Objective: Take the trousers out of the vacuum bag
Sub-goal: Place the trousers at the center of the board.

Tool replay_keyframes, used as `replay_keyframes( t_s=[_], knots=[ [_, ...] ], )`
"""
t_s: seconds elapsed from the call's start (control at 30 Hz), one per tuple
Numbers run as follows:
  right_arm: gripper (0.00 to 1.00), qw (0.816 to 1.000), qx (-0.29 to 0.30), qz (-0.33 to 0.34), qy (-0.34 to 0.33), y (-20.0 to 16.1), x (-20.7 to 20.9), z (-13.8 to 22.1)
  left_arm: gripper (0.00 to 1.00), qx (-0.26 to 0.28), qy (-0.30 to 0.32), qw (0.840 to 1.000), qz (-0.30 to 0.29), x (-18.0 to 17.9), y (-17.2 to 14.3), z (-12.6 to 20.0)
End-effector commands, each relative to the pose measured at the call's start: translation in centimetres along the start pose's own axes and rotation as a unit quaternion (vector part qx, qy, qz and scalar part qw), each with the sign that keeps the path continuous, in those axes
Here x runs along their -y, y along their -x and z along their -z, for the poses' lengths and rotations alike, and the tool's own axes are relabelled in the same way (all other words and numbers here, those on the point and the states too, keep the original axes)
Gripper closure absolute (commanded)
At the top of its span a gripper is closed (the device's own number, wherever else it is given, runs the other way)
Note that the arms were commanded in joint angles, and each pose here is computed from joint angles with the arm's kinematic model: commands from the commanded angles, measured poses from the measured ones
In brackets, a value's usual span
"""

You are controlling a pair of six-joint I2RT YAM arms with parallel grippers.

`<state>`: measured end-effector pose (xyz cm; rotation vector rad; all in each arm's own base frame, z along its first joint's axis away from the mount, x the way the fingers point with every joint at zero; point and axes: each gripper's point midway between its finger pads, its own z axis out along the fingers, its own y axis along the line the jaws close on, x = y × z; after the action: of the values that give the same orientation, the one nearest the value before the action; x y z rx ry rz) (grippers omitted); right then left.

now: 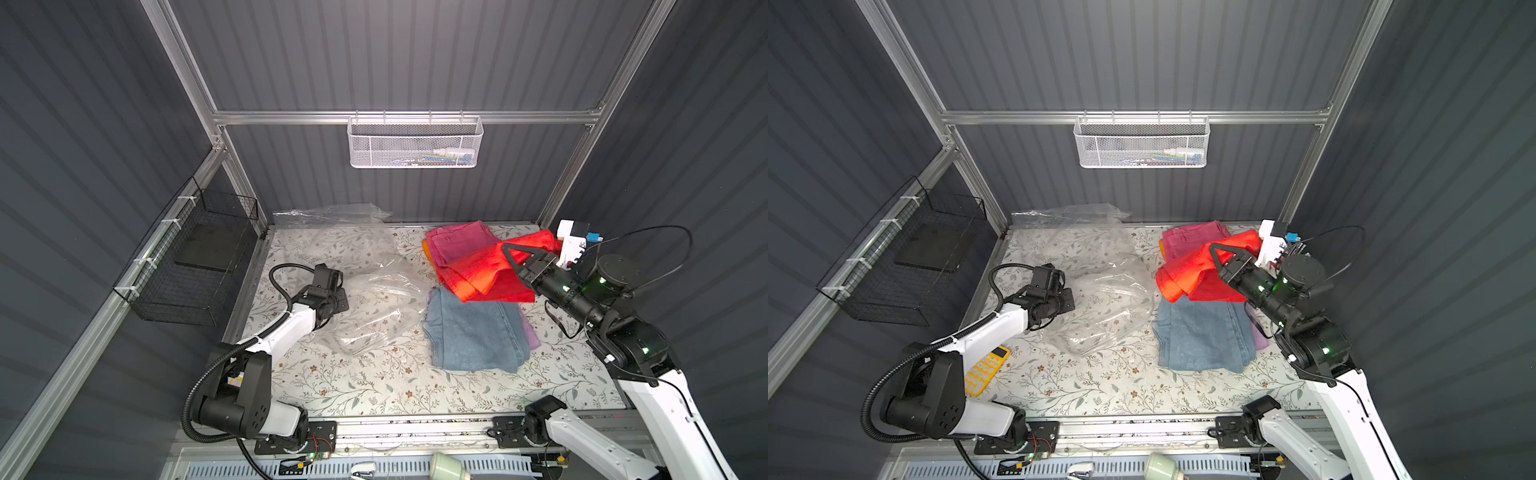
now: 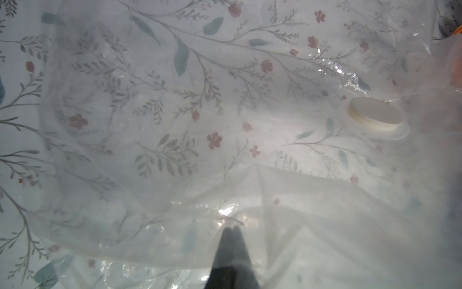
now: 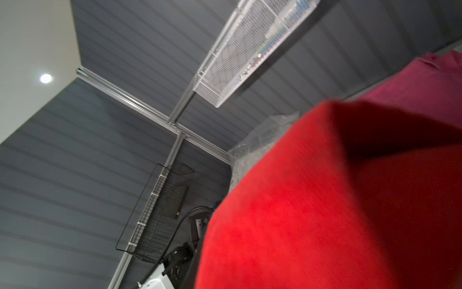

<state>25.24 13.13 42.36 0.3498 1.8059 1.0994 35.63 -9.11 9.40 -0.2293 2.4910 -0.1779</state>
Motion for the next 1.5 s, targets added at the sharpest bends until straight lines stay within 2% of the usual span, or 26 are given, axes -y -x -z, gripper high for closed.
replay_keyframes(
  t_s=[0.0, 0.17, 0.4, 0.53, 0.73, 1.07, 1.37, 1.47],
  knots=[
    [1.0, 0.999, 0.011, 0.011, 0.046, 1.2, -2.0, -0.1, 1.0, 0.013, 0.002, 1.0, -0.005, 0.0, 1.2, 0.8],
    [1.0, 0.998, 0.005, 0.003, 0.059, 2.0, -1.0, -2.7, 1.0, 0.013, -0.002, 1.0, -0.002, 0.2, 1.4, 1.0],
    [1.0, 0.996, 0.007, 0.005, 0.087, 5.1, -1.1, -5.9, 1.0, 0.018, 0.002, 1.0, 0.0, 0.3, 2.4, 1.2],
    [1.0, 0.996, -0.008, -0.012, 0.093, 4.5, 0.5, -6.7, 1.0, 0.021, 0.002, 1.0, 0.001, 0.4, 2.8, 1.5],
    [1.0, 0.997, -0.033, -0.038, 0.057, 0.0, 5.8, -6.1, 1.0, 0.018, 0.005, 1.0, 0.001, 0.2, 2.7, 1.3],
    [1.0, 0.994, -0.053, -0.096, -0.026, -8.6, 15.5, -2.9, 1.0, 0.017, -0.009, 1.0, 0.012, 0.6, 3.0, 1.2],
    [1.0, 0.977, -0.075, -0.16, -0.117, -15.2, 23.6, -0.6, 1.0, 0.026, -0.012, 0.999, 0.015, 0.7, 3.6, 1.9],
    [1.0, 0.965, -0.076, -0.195, -0.16, -17.5, 26.7, 0.3, 1.0, 0.026, -0.011, 0.999, 0.015, 0.7, 3.7, 2.0]
  ],
)
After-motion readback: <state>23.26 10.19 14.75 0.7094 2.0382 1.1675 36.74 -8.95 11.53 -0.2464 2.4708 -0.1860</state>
